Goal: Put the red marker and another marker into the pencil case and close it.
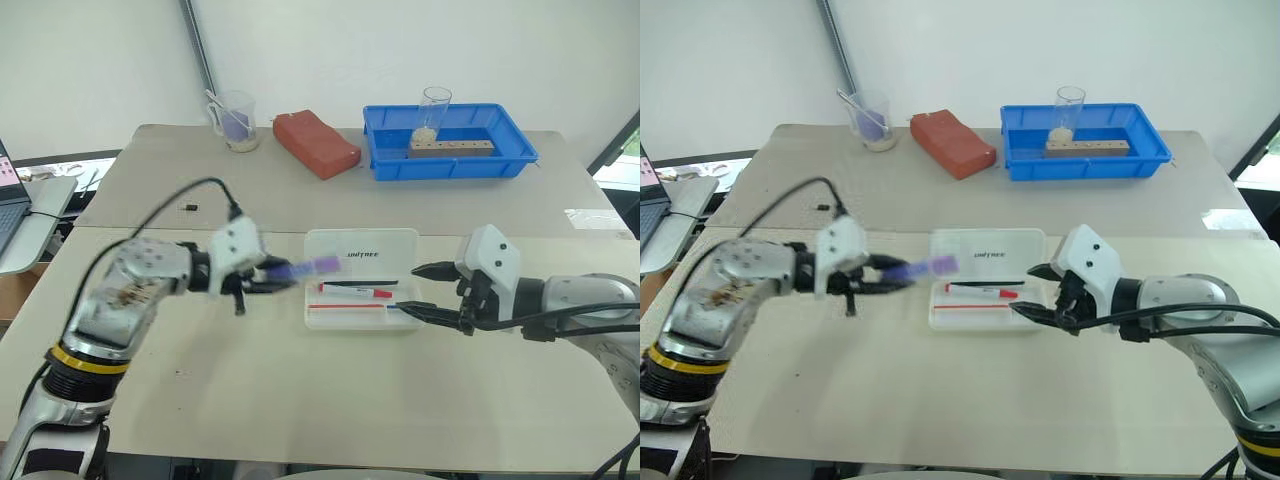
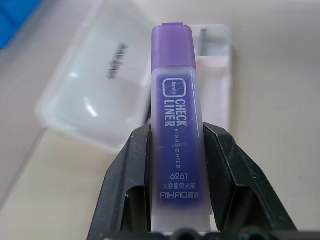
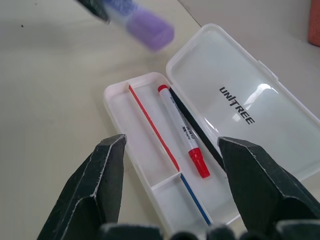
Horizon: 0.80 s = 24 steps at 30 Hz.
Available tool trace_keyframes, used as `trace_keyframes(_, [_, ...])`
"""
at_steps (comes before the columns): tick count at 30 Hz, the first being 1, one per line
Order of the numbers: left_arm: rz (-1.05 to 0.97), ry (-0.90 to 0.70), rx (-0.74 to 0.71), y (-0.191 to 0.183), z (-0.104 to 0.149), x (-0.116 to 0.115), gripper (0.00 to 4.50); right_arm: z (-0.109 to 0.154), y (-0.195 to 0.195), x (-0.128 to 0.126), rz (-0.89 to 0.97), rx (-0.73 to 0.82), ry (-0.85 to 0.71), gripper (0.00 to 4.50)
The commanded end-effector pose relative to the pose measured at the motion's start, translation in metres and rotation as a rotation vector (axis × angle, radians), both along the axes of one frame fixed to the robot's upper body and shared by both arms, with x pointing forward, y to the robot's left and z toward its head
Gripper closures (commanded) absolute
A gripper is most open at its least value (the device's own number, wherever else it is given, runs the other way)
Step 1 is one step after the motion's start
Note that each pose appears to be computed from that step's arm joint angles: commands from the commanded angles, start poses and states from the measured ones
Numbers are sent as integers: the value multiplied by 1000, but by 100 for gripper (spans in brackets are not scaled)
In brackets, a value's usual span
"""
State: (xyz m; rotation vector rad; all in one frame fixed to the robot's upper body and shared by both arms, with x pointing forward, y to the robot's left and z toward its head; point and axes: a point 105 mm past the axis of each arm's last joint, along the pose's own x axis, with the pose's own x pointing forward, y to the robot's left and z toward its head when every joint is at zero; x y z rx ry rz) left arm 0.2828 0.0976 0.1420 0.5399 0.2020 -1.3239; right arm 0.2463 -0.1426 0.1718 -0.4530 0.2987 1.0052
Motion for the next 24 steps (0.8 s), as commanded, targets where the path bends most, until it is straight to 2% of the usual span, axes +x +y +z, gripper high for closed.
trace_keyframes(1, [-75,-61,25,-21,-6,1,356,8,-9,-2,-28,-12,-53,124])
trace_keyframes(6, [-118,-76,50,-38,-23,5,356,2,-19,-8,-71,-29,-34,124])
trace_keyframes(12, [-120,-106,40,-57,-28,8,356,1,-19,-11,-82,-27,-34,124])
trace_keyframes(18, [-92,-128,48,-57,-31,15,356,3,-17,-12,-81,-27,-39,124])
trace_keyframes(24, [-117,-109,48,-59,-34,9,356,4,-15,-11,-77,-24,-44,124])
